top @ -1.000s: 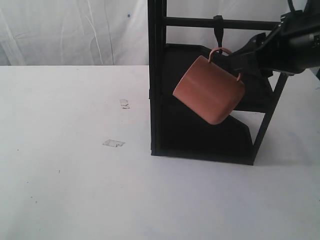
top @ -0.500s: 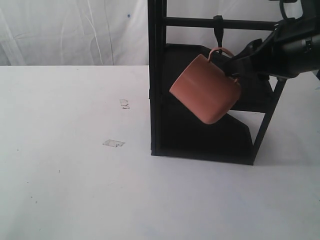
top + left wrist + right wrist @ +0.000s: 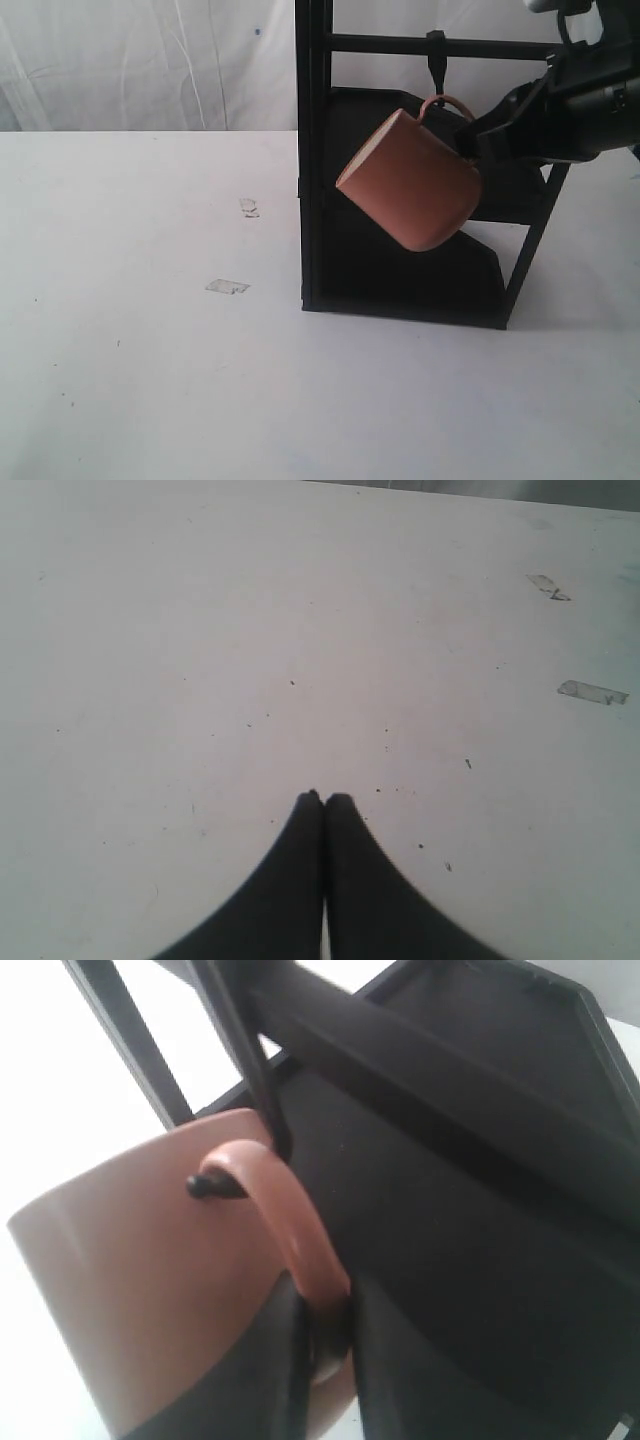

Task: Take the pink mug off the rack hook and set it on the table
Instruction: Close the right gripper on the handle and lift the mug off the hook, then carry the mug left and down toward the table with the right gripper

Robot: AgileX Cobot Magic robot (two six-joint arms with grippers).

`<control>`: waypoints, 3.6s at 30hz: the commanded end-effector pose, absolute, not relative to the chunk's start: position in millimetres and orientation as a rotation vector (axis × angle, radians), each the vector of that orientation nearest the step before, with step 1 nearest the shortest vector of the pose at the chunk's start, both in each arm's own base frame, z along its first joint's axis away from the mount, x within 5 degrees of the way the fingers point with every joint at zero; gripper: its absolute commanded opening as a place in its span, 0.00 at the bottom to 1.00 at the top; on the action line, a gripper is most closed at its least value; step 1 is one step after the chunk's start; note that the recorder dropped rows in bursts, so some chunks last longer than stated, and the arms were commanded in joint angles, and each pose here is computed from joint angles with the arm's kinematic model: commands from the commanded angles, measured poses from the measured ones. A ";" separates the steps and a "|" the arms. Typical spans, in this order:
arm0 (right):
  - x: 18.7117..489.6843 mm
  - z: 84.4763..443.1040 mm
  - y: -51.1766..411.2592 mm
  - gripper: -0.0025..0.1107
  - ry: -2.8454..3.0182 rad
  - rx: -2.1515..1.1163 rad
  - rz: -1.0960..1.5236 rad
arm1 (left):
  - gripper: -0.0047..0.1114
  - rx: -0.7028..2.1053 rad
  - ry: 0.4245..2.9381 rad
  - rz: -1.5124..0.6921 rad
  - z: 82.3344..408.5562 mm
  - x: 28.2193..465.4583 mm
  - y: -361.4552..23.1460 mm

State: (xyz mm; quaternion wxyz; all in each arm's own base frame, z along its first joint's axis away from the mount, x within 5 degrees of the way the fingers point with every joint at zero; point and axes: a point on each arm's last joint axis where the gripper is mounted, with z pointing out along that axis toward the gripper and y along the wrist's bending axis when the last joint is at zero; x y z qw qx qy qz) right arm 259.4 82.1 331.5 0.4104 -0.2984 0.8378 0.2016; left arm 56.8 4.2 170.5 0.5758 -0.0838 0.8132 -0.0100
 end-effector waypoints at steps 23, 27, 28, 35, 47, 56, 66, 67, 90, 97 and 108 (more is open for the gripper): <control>233.6 359.8 83.1 0.02 2.001 -0.754 0.553 | 0.04 -0.190 1.900 -0.022 170.2 56.8 4.1; 225.6 364.8 84.6 0.02 1.988 -0.769 0.590 | 0.04 -0.190 1.900 -0.022 170.2 56.8 4.1; 223.6 365.8 85.4 0.02 1.985 -0.772 0.608 | 0.04 -0.190 1.900 -0.022 170.2 56.8 4.1; 209.9 373.8 90.1 0.02 1.959 -0.800 0.683 | 0.04 -0.190 1.900 -0.022 170.2 56.8 4.1; 164.4 389.7 136.0 0.02 1.826 -1.000 0.846 | 0.04 -0.190 1.900 -0.022 170.2 56.8 4.1; 153.4 383.7 189.2 0.02 1.719 -1.019 0.895 | 0.04 -0.190 1.900 -0.022 170.2 56.8 4.1; 144.5 351.0 235.6 0.02 1.700 -1.130 0.831 | 0.04 -0.190 1.900 -0.022 170.2 56.8 4.1; 146.7 346.4 238.2 0.02 1.711 -1.143 0.819 | 0.04 -0.190 1.900 -0.022 170.2 56.8 4.1; 175.0 293.9 291.9 0.02 1.698 -0.529 0.893 | 0.04 -0.190 1.900 -0.022 170.2 56.8 4.1; 169.8 260.0 287.1 0.02 1.595 -0.351 1.025 | 0.04 -0.190 1.900 -0.022 170.2 56.8 4.1; 166.3 231.6 289.7 0.02 1.480 -0.366 1.099 | 0.04 -0.190 1.900 -0.022 170.2 56.8 4.1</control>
